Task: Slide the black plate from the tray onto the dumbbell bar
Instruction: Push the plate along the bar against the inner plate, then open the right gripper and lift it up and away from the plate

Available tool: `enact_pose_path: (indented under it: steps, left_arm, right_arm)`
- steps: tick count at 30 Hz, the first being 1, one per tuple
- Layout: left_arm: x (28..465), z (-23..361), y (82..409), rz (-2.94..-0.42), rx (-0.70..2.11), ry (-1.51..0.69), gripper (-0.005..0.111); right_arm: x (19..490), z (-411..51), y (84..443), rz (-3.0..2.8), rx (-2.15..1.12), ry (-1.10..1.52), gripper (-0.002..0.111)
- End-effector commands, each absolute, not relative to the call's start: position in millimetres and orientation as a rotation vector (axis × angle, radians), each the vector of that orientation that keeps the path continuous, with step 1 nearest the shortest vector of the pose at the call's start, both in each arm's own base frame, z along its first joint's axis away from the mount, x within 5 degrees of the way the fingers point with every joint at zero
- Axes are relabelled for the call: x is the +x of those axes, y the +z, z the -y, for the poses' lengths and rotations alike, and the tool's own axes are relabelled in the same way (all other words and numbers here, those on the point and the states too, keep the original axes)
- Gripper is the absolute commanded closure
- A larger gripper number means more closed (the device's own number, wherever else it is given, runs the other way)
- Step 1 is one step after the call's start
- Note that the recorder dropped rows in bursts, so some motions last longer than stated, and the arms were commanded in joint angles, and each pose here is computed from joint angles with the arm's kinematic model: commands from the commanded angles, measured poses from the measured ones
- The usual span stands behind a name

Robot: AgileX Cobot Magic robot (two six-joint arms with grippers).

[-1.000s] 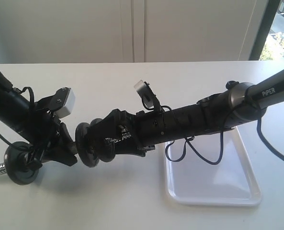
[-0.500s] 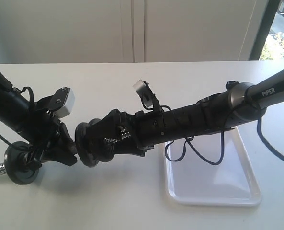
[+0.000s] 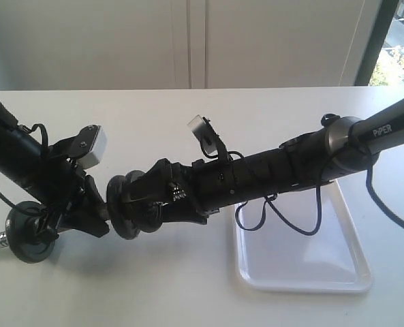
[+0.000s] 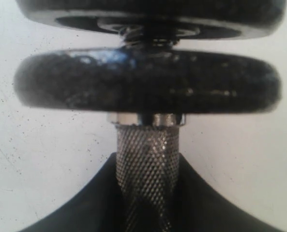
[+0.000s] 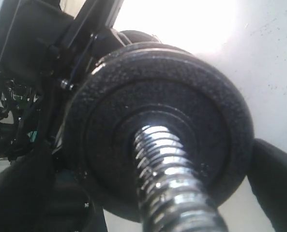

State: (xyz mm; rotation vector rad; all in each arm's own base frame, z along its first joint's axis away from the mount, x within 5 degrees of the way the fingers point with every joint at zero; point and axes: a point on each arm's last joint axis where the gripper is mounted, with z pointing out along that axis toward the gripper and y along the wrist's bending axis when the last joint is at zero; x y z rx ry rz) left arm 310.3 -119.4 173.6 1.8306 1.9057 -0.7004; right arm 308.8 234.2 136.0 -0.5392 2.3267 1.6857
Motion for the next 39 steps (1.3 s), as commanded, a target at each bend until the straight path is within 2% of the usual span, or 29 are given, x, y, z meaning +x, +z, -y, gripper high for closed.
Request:
enact_pose_path:
  steps: [1, 18, 36, 38, 39]
  left_arm:
    - [309.0, 134.1, 199.4, -1.865, 1.639, -0.855, 0.107]
    - [309.0, 134.1, 199.4, -1.865, 1.639, -0.855, 0.107]
    - [309.0, 134.1, 199.4, -1.865, 1.639, -0.855, 0.107]
    - [309.0, 134.1, 199.4, -1.865, 1.639, -0.855, 0.107]
    - [309.0, 134.1, 199.4, -1.865, 1.639, -0.855, 0.107]
  right_arm:
    - [295.0, -244.1, 154.0, -2.21, -0.689, 1.863, 0.003]
    - [296.1, -242.6, 153.9, -2.211, -0.685, 1.86, 0.003]
    - [303.4, -208.1, 141.4, -2.462, -0.669, 1.781, 0.003]
    - [303.5, -207.5, 141.4, -2.501, -0.692, 1.763, 0.005]
    - [304.9, -207.4, 142.6, -2.524, -0.714, 1.744, 0.01]
